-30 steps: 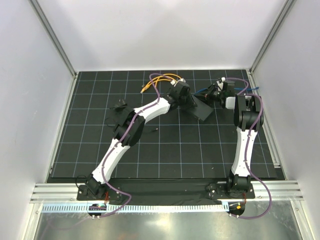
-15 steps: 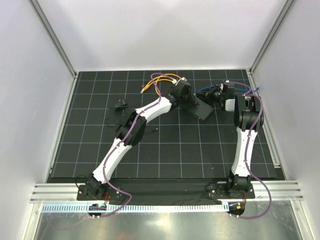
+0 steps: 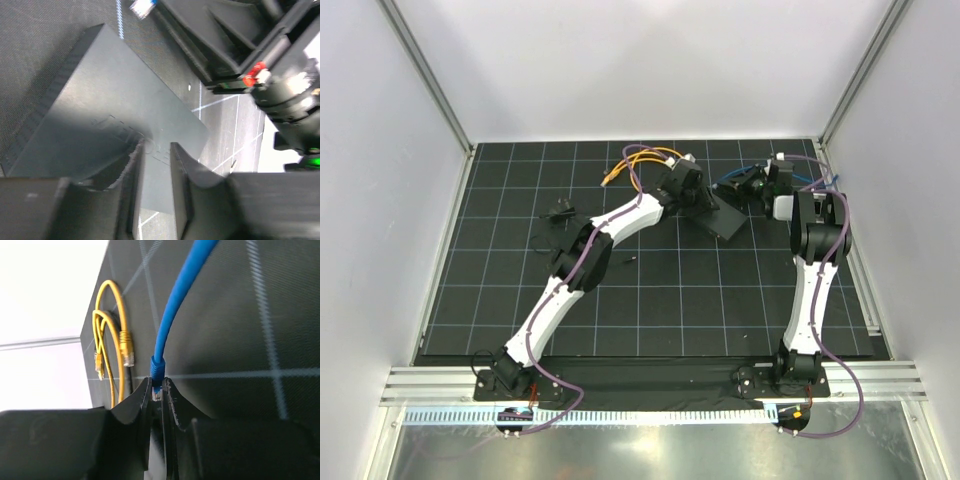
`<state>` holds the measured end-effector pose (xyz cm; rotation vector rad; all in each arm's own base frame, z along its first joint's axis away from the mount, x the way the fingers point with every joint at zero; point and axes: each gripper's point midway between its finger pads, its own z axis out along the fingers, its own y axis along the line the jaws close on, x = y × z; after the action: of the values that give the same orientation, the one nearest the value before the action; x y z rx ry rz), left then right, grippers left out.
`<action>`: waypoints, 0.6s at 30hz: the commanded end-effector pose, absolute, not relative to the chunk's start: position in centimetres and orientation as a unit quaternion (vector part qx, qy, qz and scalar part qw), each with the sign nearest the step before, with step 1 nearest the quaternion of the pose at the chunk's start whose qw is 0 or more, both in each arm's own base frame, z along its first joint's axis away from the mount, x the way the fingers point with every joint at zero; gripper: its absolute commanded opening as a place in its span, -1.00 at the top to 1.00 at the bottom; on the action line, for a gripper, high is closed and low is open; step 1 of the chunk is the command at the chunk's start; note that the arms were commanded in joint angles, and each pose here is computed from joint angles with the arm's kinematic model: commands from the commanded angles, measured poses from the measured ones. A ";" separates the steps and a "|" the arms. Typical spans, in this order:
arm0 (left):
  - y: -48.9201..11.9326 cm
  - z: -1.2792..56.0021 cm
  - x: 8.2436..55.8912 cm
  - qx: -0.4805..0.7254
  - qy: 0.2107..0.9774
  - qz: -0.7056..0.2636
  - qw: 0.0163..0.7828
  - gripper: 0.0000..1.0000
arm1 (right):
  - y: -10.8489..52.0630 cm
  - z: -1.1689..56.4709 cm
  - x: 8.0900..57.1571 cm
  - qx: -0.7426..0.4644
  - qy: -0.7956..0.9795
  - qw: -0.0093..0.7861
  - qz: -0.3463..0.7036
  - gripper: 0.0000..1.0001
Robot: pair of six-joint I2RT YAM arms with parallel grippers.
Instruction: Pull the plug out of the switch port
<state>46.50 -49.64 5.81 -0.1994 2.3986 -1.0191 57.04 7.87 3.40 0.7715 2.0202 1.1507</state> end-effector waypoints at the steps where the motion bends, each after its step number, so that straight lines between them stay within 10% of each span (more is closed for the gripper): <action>1: -47.4 3.7 44.8 -0.046 0.917 -0.310 0.247 0.32 | 6.4 12.3 58.3 0.221 0.760 0.445 0.420 0.98; 18: -36.7 23.7 38.5 0.006 0.880 -0.279 0.385 0.15 | 12.6 28.1 49.4 0.074 0.798 0.503 0.323 0.98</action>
<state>39.77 -39.84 19.41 -0.0051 2.3365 -0.7612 51.78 8.90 25.02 0.3245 1.8980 0.8427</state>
